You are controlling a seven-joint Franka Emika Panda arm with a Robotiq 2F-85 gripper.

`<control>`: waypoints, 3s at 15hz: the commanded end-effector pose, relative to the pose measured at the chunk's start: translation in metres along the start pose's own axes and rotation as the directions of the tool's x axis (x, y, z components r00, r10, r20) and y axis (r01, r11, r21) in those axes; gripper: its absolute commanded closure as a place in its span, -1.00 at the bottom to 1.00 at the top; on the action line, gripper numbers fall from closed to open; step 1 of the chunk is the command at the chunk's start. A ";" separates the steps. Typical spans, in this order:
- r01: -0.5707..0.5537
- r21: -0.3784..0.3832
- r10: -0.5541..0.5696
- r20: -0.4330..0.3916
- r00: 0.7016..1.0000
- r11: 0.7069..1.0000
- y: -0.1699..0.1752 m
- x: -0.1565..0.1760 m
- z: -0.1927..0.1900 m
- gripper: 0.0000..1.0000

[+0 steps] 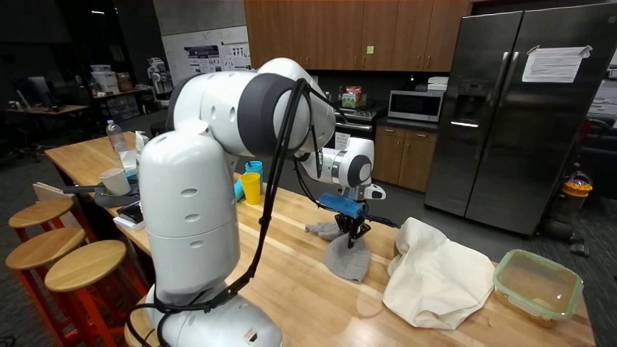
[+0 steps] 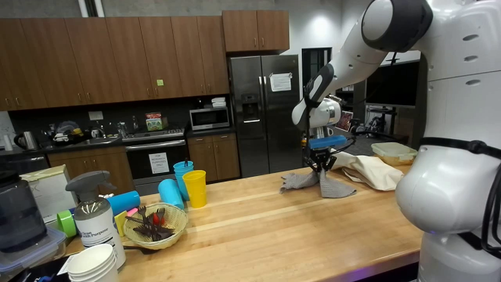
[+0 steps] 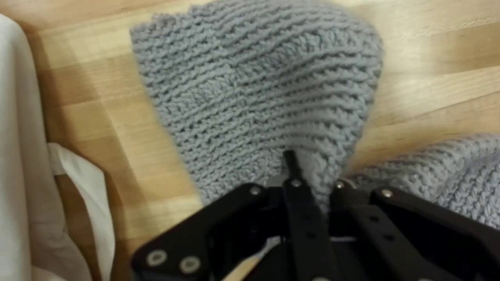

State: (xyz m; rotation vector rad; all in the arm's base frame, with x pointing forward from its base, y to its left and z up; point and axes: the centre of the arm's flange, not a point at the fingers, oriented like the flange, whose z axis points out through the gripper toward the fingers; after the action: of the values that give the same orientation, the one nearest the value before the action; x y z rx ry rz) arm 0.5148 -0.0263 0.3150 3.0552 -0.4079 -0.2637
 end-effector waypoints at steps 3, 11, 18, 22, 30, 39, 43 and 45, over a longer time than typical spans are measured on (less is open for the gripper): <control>-0.008 0.011 0.008 -0.050 0.999 1.000 0.008 -0.010 -0.029 0.97; -0.016 0.026 0.018 -0.088 0.996 1.000 -0.001 -0.023 -0.050 0.97; 0.006 0.024 -0.003 -0.101 0.995 1.000 -0.009 -0.017 -0.055 0.89; 0.008 0.025 -0.005 -0.105 0.994 1.000 -0.011 -0.021 -0.057 0.89; 0.008 0.025 -0.005 -0.104 0.995 1.000 -0.011 -0.021 -0.056 0.89; 0.008 0.025 -0.005 -0.104 0.995 1.000 -0.011 -0.021 -0.056 0.89; 0.007 0.025 -0.005 -0.104 0.995 1.000 -0.011 -0.021 -0.056 0.89; 0.007 0.025 -0.005 -0.104 0.995 1.000 -0.011 -0.021 -0.056 0.89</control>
State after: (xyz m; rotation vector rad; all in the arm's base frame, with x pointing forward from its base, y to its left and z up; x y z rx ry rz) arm 0.5074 -0.0090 0.3728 3.0777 -0.3987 -0.0997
